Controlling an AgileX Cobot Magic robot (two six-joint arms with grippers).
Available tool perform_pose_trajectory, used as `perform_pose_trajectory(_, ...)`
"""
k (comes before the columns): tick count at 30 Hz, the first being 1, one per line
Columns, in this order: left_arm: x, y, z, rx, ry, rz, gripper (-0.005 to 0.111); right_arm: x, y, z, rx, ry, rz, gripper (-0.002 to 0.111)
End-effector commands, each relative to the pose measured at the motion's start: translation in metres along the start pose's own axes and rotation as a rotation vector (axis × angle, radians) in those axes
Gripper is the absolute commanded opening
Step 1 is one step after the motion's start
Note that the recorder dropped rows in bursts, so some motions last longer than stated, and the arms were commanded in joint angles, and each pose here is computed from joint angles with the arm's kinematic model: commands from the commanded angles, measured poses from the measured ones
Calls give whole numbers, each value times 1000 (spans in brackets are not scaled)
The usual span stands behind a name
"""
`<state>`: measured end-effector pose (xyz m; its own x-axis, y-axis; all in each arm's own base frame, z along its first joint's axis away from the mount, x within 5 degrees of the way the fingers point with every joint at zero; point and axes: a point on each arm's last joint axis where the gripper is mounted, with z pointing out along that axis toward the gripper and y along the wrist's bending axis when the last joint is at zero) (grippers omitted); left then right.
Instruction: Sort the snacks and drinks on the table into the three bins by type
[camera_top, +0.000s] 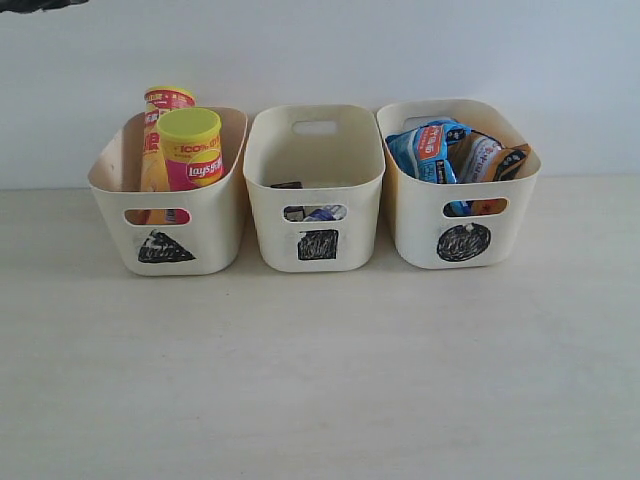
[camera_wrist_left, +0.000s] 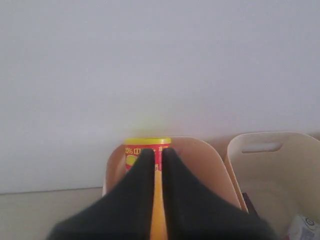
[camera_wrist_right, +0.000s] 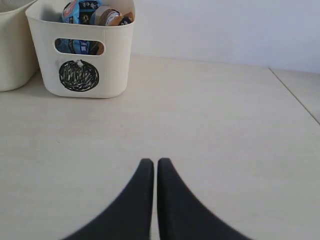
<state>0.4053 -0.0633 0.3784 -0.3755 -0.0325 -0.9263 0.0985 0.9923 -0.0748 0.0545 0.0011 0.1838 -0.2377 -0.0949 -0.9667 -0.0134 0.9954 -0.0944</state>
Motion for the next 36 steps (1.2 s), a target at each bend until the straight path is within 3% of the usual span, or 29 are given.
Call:
perform_pose_trajectory(1, 0, 17, -25, -40, 21, -101, 4, -2, 0, -1, 6, -22, 2, 0)
perform_pose_trajectory(8, 17, 52, -71, -125, 22, -176, 4, -2, 0, -1, 6, -22, 2, 0)
perform_pose_trajectory(12, 34, 68, -114, -168, -31, -245, 4, -2, 0, -1, 6, -22, 2, 0)
perform_pose_trajectory(17, 51, 62, -167, -168, -124, -240, 4, -2, 0, -1, 6, -22, 2, 0)
perform_pose_trajectory(19, 65, 55, -204, -161, -182, -232, 4, -2, 0, -1, 6, -22, 2, 0)
perform_pose_trajectory(25, 98, 42, -275, -135, -337, -227, 4, -2, 0, -1, 6, -22, 2, 0)
perform_pose_trajectory(36, 112, 32, -324, -103, -449, -239, 4, -2, 0, -1, 6, -22, 2, 0)
